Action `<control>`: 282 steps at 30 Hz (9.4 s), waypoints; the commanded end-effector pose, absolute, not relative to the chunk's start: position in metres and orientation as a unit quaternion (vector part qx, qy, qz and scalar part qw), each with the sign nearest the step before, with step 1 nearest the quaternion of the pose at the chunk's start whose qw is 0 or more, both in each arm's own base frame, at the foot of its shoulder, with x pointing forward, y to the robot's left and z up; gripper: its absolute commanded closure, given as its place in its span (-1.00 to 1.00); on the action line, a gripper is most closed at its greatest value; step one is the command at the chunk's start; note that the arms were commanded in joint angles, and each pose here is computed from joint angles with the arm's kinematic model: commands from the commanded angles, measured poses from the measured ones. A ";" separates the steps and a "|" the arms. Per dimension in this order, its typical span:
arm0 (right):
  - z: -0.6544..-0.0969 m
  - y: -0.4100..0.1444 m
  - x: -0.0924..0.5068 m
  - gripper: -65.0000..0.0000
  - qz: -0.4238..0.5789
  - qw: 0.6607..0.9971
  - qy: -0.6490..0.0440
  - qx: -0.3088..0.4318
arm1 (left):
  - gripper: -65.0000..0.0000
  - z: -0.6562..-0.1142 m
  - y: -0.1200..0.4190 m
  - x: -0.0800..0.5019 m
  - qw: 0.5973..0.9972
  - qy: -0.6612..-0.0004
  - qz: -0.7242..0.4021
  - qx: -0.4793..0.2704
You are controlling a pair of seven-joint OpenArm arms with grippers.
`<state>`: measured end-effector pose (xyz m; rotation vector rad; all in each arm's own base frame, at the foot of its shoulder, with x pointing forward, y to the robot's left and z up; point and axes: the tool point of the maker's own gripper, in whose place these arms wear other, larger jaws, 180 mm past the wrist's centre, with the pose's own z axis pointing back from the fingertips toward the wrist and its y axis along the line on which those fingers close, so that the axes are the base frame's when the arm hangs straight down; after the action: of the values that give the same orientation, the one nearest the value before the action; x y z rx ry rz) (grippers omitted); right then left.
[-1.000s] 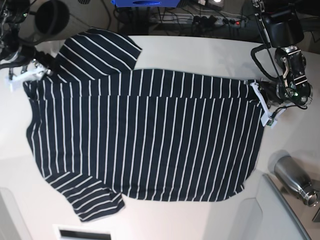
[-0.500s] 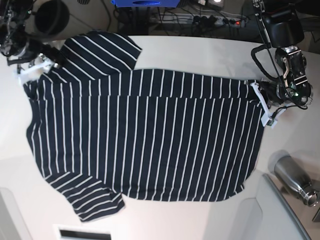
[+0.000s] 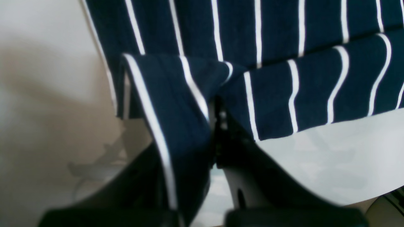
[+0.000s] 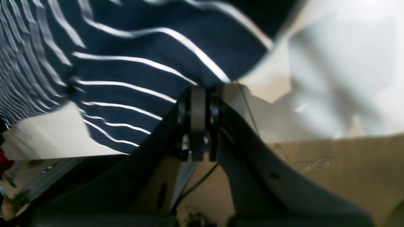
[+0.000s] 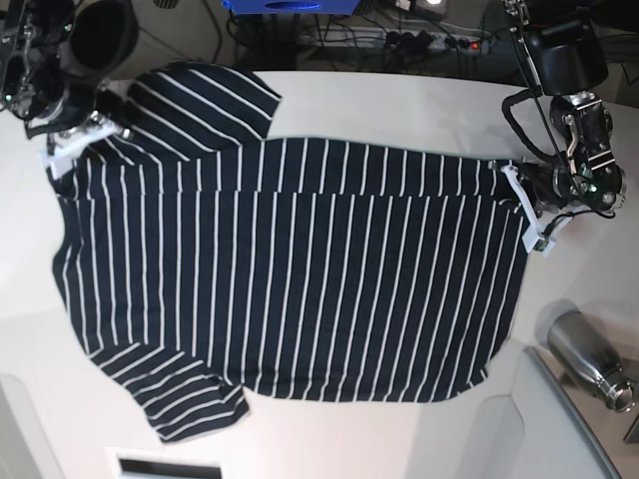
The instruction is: Layout the t-shirt on the table in an organized manner, then fold the t-shirt properly
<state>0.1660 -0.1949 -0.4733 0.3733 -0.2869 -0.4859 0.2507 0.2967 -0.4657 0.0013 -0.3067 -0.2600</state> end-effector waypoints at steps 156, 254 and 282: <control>-0.426 -0.259 0.215 -0.33 -0.473 0.803 -0.319 0.170 | 1.00 -0.401 0.346 0.242 0.918 -0.391 0.034 -0.052; -0.493 -0.268 0.233 0.99 -0.537 0.770 -0.287 0.192 | -0.13 -0.463 0.318 0.320 0.861 -0.407 0.237 -0.191; -0.488 -0.267 0.243 0.99 -0.533 0.768 -0.294 0.198 | -0.12 -0.467 0.329 0.321 0.840 -0.410 0.303 -0.184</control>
<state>0.2358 -0.2615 -0.4956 0.4311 -0.6107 -1.1692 0.3141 0.3297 -0.4722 -0.3846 -0.8687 0.6619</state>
